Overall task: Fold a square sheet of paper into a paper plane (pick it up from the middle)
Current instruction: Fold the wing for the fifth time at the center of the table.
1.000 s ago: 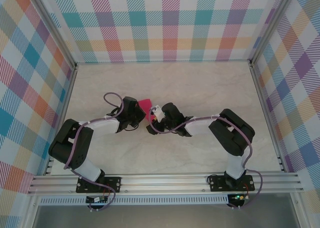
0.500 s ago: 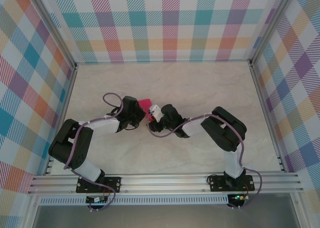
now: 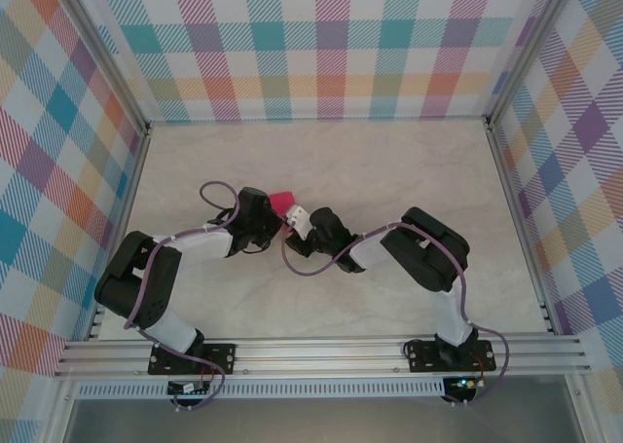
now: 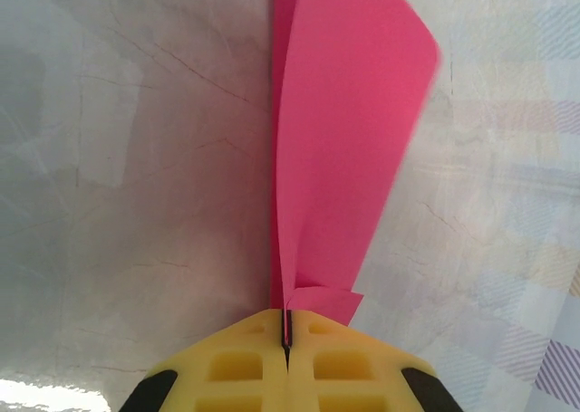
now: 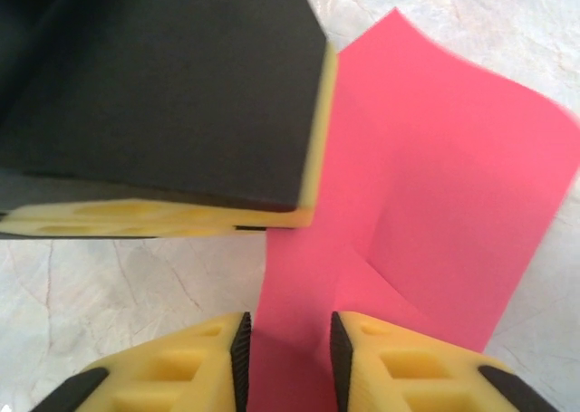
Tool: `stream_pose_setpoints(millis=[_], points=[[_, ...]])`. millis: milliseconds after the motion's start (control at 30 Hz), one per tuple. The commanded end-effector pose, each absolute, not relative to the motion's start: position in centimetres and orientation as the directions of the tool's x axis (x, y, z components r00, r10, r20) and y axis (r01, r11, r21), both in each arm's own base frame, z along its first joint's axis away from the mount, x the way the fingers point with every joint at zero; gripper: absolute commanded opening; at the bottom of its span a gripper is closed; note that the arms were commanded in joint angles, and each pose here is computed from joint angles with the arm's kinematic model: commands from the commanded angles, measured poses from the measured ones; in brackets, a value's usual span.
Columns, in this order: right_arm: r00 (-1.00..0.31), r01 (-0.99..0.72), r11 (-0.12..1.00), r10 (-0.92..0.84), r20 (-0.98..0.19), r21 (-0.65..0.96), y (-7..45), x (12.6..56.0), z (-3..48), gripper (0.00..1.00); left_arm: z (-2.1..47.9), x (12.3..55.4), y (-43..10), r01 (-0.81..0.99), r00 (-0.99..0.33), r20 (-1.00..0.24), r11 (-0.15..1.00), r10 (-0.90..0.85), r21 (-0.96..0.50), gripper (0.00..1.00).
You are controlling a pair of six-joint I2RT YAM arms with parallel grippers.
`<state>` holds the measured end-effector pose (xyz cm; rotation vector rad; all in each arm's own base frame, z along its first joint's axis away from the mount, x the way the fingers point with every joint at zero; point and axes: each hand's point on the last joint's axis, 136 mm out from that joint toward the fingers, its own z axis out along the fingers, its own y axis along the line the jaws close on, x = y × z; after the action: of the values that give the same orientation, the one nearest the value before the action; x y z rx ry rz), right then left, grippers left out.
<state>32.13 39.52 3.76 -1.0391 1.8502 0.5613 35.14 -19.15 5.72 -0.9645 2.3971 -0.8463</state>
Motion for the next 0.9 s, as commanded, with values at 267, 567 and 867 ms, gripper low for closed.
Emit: stream_pose_setpoints(millis=[267, 567, 867], points=[[-0.252, -0.845, 0.535, -0.398, -0.882, 0.000, 40.0, 31.7, 4.4, 0.04, 8.0, 35.5, -18.6, -0.448, -0.659, -0.185, 0.578, -0.729, -0.682, 0.27], [-0.438, -0.835, 0.490, -0.318, -0.841, 0.249, 39.8, 30.0, 5.7, 0.00, 9.6, 35.2, -15.5, -0.415, -0.652, -0.287, 0.647, -0.702, -0.640, 0.59], [-0.573, -0.761, 0.505, -0.228, -0.787, 0.407, 39.1, 31.4, 6.9, 0.00, 11.4, 34.5, -13.4, -0.368, -0.626, -0.384, 0.691, -0.679, -0.622, 0.73]])
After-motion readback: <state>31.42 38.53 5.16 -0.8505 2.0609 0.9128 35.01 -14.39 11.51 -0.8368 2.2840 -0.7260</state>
